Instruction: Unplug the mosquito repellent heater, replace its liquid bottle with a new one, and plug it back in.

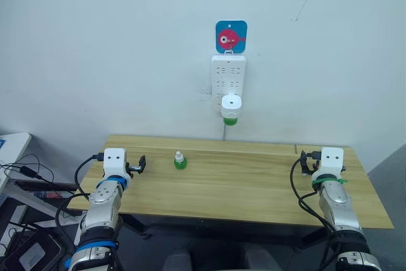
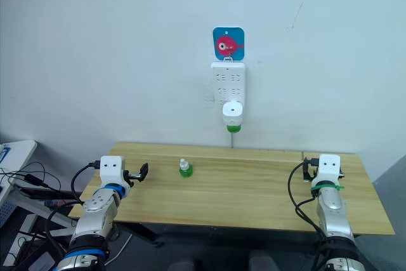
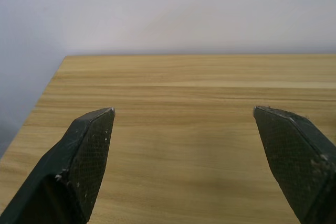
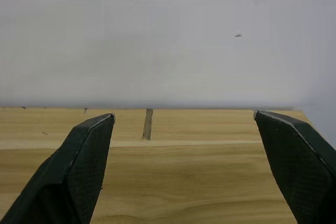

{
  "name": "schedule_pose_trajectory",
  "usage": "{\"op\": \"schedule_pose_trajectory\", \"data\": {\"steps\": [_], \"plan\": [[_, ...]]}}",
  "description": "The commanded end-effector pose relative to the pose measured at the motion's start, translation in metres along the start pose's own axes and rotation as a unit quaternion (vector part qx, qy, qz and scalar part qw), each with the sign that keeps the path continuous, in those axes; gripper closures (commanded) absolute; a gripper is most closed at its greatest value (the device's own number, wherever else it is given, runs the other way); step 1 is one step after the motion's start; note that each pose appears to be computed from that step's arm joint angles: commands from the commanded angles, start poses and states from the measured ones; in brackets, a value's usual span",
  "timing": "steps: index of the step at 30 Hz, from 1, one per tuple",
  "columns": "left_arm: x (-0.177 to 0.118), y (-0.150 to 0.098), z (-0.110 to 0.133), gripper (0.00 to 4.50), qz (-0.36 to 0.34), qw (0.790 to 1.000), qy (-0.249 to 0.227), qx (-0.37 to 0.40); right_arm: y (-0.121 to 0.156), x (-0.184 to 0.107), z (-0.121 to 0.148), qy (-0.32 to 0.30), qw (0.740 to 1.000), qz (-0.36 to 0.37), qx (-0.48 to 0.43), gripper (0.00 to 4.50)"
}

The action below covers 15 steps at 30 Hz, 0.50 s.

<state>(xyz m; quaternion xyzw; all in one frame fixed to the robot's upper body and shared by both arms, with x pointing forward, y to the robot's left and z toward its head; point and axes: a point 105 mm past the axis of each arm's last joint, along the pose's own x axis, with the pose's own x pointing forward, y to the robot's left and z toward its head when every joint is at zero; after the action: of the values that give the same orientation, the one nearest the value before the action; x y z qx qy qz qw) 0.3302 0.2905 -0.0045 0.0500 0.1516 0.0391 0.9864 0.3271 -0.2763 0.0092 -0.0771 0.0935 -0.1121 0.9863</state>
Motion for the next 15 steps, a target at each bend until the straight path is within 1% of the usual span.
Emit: {"op": "schedule_pose_trajectory", "data": {"steps": [1, 9, 12, 15], "plan": [[0.001, 0.005, 0.016, 0.0, 0.003, 1.0, -0.027, 0.006, -0.008, 0.0, 0.017, -0.028, 1.0, -0.007, -0.004, 0.06], [-0.004, 0.011, 0.017, 0.0, -0.001, 1.0, -0.026, 0.012, -0.005, -0.006, 0.024, -0.035, 0.999, 0.005, 0.0, 0.06], [-0.007, 0.014, 0.02, 0.0, -0.007, 0.999, -0.027, 0.02, 0.001, -0.009, 0.032, -0.045, 0.999, 0.021, 0.001, 0.06], [-0.012, 0.017, 0.029, 0.0, -0.017, 0.999, -0.037, 0.024, 0.011, -0.012, 0.046, -0.059, 0.997, 0.047, 0.004, 0.06]]}}
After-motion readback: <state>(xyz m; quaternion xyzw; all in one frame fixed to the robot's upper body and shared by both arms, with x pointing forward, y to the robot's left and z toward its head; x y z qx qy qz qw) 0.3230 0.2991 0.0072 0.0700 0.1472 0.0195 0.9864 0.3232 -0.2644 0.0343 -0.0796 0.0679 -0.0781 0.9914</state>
